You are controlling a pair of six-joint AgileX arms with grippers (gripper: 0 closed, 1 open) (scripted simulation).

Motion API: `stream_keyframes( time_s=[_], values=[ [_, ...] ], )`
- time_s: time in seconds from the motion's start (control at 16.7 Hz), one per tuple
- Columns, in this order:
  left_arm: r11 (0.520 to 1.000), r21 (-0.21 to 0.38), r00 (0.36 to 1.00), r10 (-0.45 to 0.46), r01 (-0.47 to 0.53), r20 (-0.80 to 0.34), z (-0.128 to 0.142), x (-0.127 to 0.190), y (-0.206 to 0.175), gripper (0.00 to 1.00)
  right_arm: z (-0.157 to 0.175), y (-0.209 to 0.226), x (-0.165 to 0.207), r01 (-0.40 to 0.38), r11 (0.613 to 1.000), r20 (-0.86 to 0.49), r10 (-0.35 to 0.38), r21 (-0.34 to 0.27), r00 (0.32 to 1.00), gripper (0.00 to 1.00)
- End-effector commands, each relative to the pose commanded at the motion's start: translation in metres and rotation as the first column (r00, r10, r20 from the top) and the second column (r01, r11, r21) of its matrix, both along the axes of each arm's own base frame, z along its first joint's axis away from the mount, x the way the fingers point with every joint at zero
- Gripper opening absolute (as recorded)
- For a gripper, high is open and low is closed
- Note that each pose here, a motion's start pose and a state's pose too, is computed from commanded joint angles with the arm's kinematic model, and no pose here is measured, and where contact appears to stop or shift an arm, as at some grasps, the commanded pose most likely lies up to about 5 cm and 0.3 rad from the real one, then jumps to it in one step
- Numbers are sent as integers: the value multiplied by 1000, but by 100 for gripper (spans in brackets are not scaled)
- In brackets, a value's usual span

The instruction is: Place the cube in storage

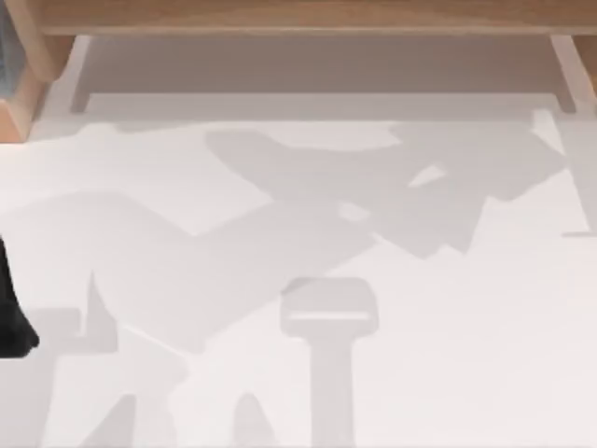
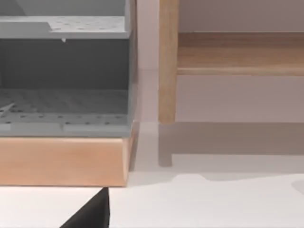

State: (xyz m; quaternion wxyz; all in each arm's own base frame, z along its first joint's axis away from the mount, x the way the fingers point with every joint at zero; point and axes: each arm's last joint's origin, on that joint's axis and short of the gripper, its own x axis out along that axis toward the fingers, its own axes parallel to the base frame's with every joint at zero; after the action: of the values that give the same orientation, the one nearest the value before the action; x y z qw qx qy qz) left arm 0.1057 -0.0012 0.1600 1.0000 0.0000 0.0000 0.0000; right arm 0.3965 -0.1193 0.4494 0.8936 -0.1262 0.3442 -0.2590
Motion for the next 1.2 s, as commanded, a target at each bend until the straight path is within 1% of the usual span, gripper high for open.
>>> stream_keyframes(
  time_s=[0.12,0.24,0.3,0.48,0.6,0.72,0.78,1.08,1.2],
  values=[
    [1000,0,1000,0,0,0,0,0,0,100,-46,-24,20,-17,997,-210,33,79,977,0],
    [1000,0,1000,0,0,0,0,0,0,100,-99,-42,39,-29,981,-388,102,190,916,0],
    [1000,0,1000,0,0,0,0,0,0,100,-125,-48,48,-28,968,-456,143,249,878,0],
    [1000,0,1000,0,0,0,0,0,0,100,-196,-58,66,-5,910,-579,267,414,770,0],
    [1000,0,1000,0,0,0,0,0,0,100,-231,-58,74,19,870,-611,330,493,720,0],
    [1000,0,1000,0,0,0,0,0,0,100,-254,-59,77,46,841,-626,364,539,689,0],
    [1000,0,1000,0,0,0,0,0,0,100,-258,-60,77,55,835,-631,369,548,683,0],
    [1000,0,1000,0,0,0,0,0,0,100,-259,-60,77,56,834,-631,370,549,682,0],
    [1000,0,1000,0,0,0,0,0,0,100,-259,-60,77,56,834,-631,370,549,682,15]
  ],
)
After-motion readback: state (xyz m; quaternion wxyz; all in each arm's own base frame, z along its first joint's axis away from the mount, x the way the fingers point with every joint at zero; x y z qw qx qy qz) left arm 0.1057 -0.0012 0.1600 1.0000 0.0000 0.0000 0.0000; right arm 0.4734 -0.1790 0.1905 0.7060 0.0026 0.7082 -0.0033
